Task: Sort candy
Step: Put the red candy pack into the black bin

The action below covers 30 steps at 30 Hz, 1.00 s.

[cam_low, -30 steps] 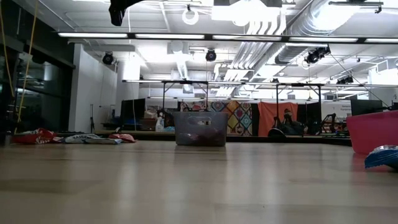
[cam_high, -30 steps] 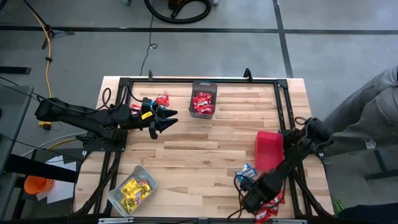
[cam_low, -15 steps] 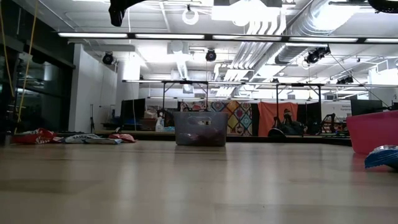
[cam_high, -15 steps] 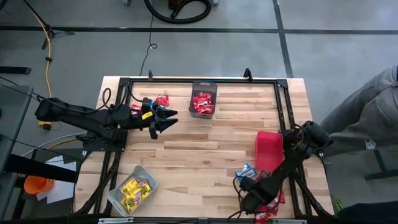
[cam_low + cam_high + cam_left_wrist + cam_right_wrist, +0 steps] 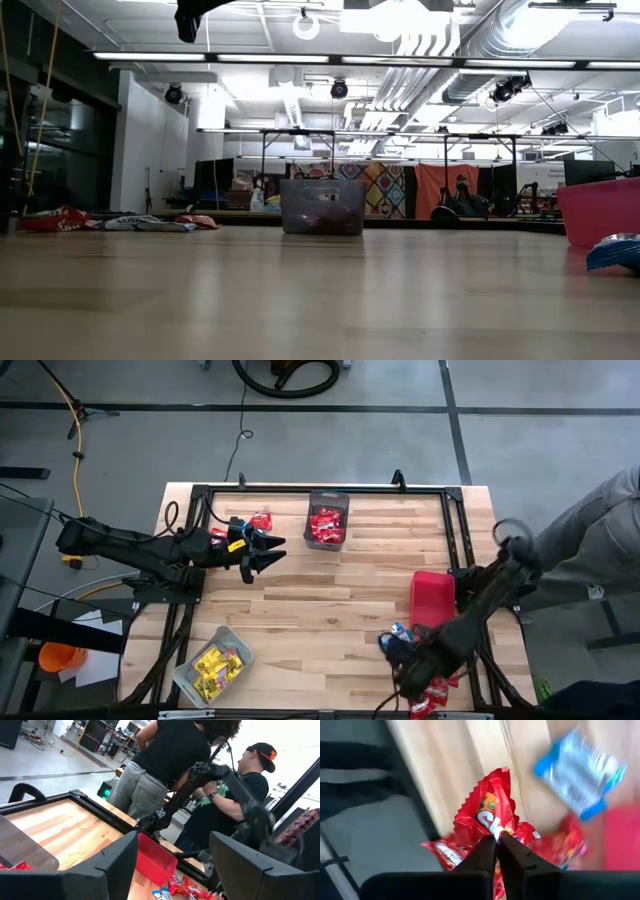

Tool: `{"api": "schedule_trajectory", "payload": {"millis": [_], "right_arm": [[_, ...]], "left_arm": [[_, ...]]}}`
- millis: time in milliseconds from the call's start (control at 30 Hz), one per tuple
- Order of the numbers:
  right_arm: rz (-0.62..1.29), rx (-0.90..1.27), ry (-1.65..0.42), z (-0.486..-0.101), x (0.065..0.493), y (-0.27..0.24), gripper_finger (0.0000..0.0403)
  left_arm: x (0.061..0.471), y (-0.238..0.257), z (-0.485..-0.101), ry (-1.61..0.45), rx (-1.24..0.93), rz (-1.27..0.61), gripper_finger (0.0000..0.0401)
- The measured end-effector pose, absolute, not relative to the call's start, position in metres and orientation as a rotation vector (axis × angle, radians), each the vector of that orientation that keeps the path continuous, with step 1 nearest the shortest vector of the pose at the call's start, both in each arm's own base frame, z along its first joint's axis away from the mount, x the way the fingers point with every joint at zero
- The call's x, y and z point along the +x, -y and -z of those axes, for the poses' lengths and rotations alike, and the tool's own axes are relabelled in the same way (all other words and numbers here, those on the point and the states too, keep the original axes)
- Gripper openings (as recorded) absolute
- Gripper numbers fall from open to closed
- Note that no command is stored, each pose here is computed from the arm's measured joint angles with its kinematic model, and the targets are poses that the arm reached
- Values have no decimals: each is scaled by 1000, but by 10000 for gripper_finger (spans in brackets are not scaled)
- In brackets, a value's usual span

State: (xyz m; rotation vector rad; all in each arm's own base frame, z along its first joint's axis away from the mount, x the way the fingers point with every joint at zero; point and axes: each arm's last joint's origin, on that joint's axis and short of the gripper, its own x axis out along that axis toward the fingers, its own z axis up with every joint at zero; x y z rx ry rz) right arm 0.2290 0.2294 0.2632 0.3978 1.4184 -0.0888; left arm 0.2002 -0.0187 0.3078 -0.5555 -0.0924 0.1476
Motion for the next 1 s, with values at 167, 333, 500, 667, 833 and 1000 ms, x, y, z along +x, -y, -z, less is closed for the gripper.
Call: {"api": "schedule_trajectory", "payload": {"millis": [167,333,500,667,833,1000], "right_arm": [[-55,359,-1109,-312,239,-194,3],[-8,252,-840,-320,271,-145,2],[106,135,-683,-320,309,-71,1],[256,95,-465,-339,328,7,1],[344,209,-360,-347,326,69,1],[393,311,-390,-336,326,95,1]], "left_arm": [[200,17,-308,94,-555,-156,234],[200,17,-308,95,-555,-156,234],[200,15,-308,100,-555,-166,234],[200,14,-312,143,-564,-163,234],[200,14,-313,154,-566,-160,234],[200,14,-313,154,-566,-160,234]]}}
